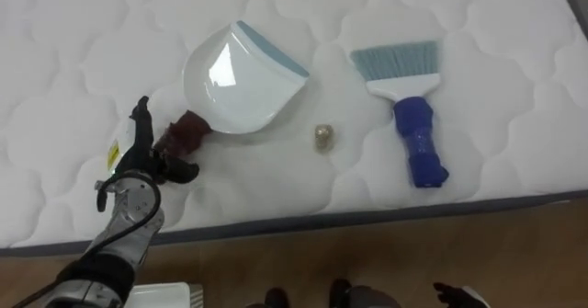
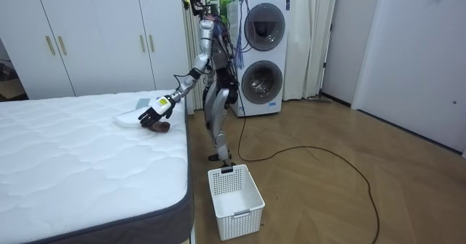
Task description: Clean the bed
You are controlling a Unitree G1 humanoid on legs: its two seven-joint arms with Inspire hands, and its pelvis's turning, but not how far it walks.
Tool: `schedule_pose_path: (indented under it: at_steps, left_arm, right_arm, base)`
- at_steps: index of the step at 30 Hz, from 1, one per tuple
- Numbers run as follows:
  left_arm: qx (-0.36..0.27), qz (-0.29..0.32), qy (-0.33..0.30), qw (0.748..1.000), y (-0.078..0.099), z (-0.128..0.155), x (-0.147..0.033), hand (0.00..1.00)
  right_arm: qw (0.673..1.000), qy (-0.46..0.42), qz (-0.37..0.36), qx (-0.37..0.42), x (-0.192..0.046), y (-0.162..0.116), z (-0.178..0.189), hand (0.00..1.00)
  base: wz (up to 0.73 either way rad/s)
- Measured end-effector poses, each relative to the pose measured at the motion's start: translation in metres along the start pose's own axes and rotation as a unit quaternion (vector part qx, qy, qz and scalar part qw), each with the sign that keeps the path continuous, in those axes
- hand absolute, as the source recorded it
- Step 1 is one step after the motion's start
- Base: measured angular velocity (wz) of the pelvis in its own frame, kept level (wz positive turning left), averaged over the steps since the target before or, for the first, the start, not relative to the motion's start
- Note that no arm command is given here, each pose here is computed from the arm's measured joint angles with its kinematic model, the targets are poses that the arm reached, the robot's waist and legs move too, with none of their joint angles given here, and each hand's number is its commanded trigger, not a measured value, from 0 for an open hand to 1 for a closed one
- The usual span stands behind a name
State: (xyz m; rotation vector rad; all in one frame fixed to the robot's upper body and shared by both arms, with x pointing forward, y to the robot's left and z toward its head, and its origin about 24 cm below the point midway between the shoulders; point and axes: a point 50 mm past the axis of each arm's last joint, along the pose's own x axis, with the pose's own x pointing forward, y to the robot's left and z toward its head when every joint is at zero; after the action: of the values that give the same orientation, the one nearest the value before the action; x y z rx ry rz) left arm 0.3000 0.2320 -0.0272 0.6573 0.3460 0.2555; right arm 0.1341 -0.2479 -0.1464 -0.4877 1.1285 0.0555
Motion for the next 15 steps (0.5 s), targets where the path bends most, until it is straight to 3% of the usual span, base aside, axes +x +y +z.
schedule_pose_path:
  at_steps: [6,15]
  left_arm:
    - [-0.044,-0.031,0.035,0.998,-0.004,-0.006,0.001,0.00]
    - [-0.036,-0.072,0.072,0.994,-0.008,-0.016,0.000,0.00]
  right_arm:
    - [1.000,0.008,0.002,-0.013,-0.001,0.002,-0.004,0.00]
    - [0.999,0.029,0.004,-0.024,-0.001,0.002,-0.009,0.00]
  base:
    - [-0.02]
    - [-0.01]
